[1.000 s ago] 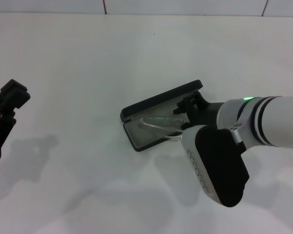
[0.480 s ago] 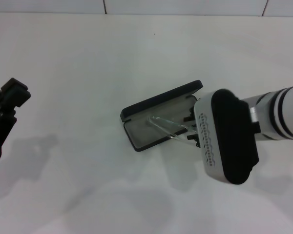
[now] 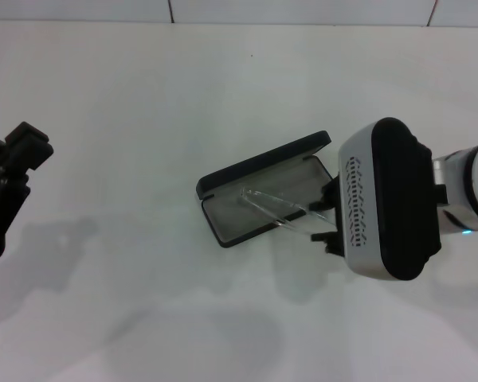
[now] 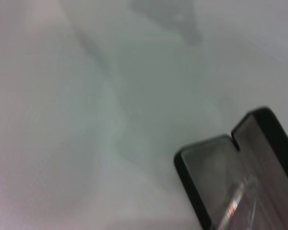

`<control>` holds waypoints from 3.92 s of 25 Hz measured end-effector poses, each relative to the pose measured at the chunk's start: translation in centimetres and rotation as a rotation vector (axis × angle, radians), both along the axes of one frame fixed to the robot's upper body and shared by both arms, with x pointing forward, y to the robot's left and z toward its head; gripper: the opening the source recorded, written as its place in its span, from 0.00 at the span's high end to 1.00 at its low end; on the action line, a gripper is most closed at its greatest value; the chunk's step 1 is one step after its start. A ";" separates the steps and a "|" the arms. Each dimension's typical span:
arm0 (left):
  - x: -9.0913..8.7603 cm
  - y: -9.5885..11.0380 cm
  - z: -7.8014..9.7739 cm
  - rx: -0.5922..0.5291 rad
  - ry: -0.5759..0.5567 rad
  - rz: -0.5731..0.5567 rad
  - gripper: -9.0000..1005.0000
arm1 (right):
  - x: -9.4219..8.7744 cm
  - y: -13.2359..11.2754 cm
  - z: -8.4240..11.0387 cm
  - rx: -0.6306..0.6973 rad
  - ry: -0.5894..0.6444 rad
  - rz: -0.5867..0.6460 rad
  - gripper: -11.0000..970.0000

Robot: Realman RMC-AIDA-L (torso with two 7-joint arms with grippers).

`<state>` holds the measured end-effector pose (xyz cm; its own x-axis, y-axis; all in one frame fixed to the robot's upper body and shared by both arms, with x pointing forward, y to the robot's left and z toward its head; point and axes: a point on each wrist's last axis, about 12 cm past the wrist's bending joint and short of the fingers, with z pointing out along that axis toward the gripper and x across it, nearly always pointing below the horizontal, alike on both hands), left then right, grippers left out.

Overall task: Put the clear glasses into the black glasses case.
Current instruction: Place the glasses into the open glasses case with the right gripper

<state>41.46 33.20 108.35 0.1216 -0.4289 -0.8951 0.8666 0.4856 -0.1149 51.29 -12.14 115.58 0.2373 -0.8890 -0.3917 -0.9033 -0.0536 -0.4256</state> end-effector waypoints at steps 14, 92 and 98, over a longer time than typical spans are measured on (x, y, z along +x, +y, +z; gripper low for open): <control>0.1 -0.1 0.0 -0.003 0.003 -0.003 0.90 | 2.0 2.8 1.5 0.079 0.120 -0.194 0.67; 0.0 -0.3 -0.3 -0.009 0.021 0.000 0.89 | -0.5 2.5 0.8 -0.027 0.051 -0.178 0.93; -0.2 -0.2 -0.4 -0.010 0.023 0.004 0.89 | -1.5 3.3 1.1 -0.089 -0.046 -0.086 0.93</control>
